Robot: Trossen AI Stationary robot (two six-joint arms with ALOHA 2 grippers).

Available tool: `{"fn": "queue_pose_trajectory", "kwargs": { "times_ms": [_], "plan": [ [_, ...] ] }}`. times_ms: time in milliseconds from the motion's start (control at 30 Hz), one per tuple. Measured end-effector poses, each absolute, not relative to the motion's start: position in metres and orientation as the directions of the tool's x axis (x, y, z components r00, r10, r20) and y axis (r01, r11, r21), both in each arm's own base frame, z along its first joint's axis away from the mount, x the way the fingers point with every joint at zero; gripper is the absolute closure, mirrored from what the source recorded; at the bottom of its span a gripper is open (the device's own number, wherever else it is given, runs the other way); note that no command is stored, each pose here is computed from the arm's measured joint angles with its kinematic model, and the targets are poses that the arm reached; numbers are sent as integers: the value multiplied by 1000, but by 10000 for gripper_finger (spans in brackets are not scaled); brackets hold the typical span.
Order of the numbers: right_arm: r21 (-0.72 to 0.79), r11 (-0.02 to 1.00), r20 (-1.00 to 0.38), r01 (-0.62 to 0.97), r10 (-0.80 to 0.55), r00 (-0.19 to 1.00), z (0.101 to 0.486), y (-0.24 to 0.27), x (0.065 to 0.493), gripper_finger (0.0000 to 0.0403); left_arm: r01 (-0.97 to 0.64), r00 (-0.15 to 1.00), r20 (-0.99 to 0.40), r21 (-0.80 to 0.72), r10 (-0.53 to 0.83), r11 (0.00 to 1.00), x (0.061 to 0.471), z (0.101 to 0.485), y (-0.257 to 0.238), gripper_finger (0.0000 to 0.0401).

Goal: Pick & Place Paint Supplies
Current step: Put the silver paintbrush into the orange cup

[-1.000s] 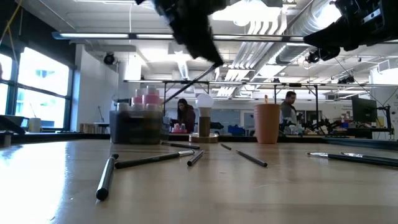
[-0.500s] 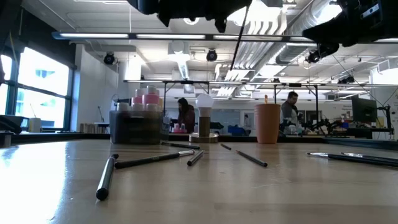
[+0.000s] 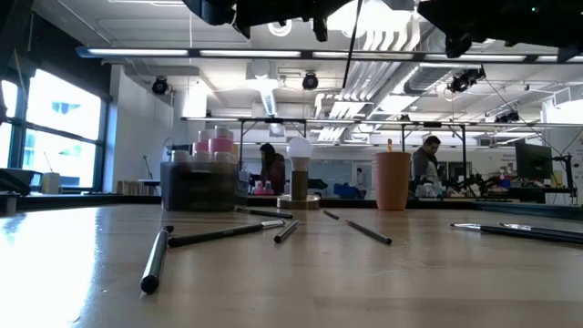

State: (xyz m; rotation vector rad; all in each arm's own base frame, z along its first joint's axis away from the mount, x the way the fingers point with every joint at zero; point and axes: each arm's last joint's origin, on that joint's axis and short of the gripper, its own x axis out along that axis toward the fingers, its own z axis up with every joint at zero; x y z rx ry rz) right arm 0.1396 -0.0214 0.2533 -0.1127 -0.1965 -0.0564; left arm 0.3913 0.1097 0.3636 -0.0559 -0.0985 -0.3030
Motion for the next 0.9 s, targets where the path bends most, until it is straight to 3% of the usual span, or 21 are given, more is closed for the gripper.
{"fn": "queue_pose_trajectory", "kwargs": {
  "times_ms": [233, 433, 900],
  "plan": [
    [-161, 983, 230, 89, -50, 972, 248, -26, 165, 315, 298, 951, 108, -86, -288, 951, 391, 364, 110, 401],
    [-146, 973, 282, 180, -134, 950, 243, -32, 181, 248, 282, 956, 107, -90, -272, 955, 391, 364, 110, 401],
    [-142, 961, 263, 239, -196, 945, 252, -42, 226, 231, 283, 956, 106, -92, -273, 955, 392, 363, 110, 401]
  ]
}}
